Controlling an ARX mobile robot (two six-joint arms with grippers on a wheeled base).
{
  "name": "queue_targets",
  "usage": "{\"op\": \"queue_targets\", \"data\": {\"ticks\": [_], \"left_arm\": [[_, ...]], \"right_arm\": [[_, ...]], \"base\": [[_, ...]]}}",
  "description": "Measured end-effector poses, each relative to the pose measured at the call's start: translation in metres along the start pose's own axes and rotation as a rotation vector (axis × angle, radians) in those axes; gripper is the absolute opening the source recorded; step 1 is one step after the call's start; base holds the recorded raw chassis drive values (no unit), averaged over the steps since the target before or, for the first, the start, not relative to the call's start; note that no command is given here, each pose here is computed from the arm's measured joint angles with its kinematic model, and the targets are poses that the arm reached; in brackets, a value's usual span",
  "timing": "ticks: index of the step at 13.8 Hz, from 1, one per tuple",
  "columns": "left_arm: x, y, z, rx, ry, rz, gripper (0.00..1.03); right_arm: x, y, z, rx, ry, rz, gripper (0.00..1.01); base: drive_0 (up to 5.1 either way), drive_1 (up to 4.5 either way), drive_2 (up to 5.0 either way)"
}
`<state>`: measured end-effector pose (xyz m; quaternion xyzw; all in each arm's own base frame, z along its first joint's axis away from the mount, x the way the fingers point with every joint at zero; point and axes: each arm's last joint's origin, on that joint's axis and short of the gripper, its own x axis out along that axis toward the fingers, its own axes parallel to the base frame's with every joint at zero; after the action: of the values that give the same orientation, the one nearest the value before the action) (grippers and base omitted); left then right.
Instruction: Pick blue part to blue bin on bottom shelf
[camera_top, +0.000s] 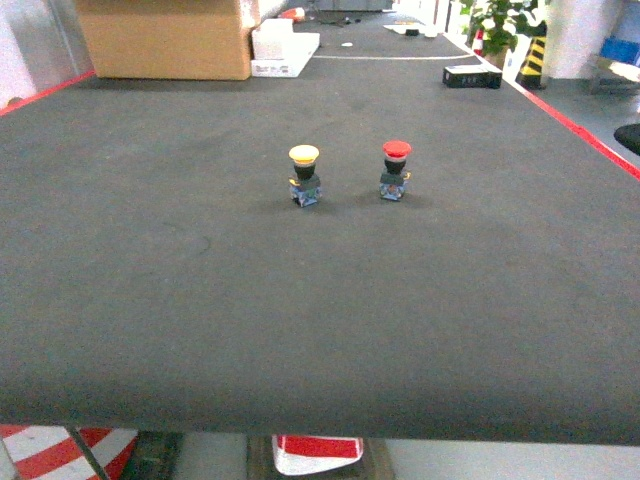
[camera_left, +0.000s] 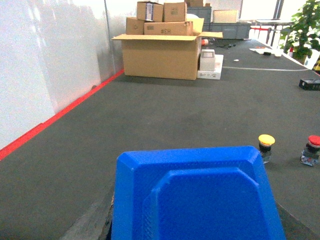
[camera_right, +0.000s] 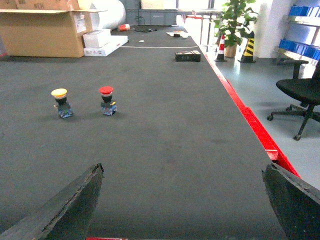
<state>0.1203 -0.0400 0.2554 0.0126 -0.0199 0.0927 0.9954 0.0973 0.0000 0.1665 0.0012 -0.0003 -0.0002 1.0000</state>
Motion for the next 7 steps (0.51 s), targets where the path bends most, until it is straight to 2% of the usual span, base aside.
{"op": "queue_targets", "data": {"ticks": [3, 5, 7], "left_arm": [[-0.0015, 0.0011, 0.0018, -0.011, -0.014, 0.000, 0.44], [-0.0010, 0.0006, 0.0009, -0.005, -0.007, -0.001, 0.44], [-0.0010, 0.0007, 0.0009, -0.005, -0.007, 0.001, 0.44]], "right_arm": [[0.0000, 0.0000, 0.0002, 0.000, -0.002, 0.000, 0.98], [0.0000, 0.0000, 0.0002, 0.000, -0.002, 0.000, 0.98], [0.0000, 0.0000, 0.0001, 0.000, -0.001, 0.001, 0.98]], "base": [[0.0, 0.00, 0.0], [0.0, 0.00, 0.0], [-1.5, -1.50, -1.5]]}}
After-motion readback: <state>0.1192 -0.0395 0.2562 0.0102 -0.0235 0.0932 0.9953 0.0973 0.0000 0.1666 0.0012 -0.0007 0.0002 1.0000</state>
